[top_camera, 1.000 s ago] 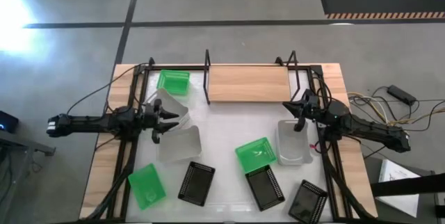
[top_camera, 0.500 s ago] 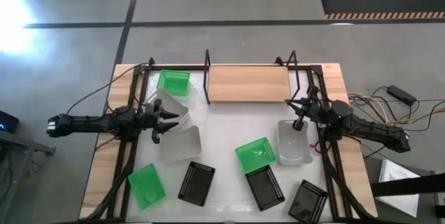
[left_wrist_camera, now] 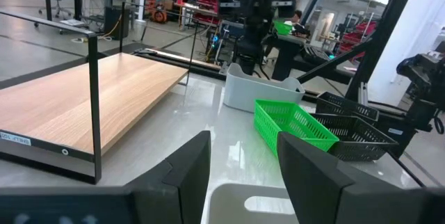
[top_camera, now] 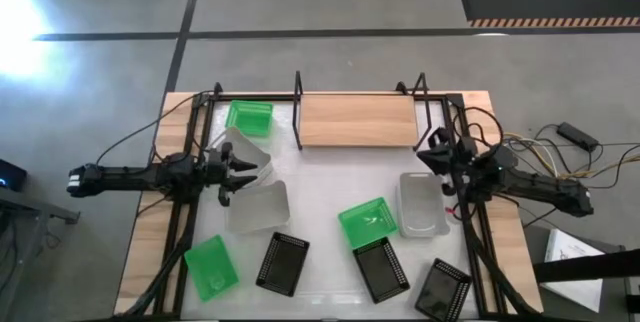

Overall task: Stack baskets on shelf by color
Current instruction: Put the bottom right green bin on the shelf

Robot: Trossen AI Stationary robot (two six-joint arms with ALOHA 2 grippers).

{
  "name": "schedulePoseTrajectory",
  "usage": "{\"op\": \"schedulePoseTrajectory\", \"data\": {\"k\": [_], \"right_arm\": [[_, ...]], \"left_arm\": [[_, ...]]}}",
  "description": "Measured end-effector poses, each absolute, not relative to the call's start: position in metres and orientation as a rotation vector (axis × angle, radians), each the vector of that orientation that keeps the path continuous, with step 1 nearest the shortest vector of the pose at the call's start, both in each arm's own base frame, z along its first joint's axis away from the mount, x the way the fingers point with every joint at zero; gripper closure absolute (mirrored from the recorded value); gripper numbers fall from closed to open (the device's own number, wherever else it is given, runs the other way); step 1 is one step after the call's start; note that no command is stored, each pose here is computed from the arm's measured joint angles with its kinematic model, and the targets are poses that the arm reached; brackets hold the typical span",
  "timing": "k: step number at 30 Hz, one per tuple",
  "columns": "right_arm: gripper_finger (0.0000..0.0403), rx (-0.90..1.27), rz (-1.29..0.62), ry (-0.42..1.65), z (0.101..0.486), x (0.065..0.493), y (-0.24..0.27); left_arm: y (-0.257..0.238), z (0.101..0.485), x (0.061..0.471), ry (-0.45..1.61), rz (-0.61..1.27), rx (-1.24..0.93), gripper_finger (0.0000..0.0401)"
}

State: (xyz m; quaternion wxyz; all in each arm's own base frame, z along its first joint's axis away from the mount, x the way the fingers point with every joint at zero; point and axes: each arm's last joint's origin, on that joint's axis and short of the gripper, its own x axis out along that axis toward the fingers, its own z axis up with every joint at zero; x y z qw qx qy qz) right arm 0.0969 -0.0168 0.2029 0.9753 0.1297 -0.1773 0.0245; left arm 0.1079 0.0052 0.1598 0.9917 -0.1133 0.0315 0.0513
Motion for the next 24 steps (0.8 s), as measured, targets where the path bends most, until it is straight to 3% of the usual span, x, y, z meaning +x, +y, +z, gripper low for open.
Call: {"op": "schedulePoseTrajectory", "data": {"k": [7, 11, 17, 24], "right_arm": [[0.0394, 0.314, 0.009, -0.069, 0.192, 0.136, -0.007], [0.0394, 0.231, 0.003, 0.117, 0.208, 0.172, 0.004], [0.039, 0.154, -0.082, 0.63, 0.227, 0.231, 0.013], [0.0311, 0.176, -0.061, 1.075, 0.238, 0.283, 0.03]], "left_arm": [[0.005, 0.16, 0.108, 0.063, 0.103, -0.227, 0.0249], [0.005, 0.16, 0.108, 0.063, 0.103, -0.227, 0.0249], [0.005, 0.16, 0.108, 0.063, 0.103, -0.227, 0.0249], [0.005, 0.16, 0.108, 0.063, 0.103, -0.227, 0.0249]]}}
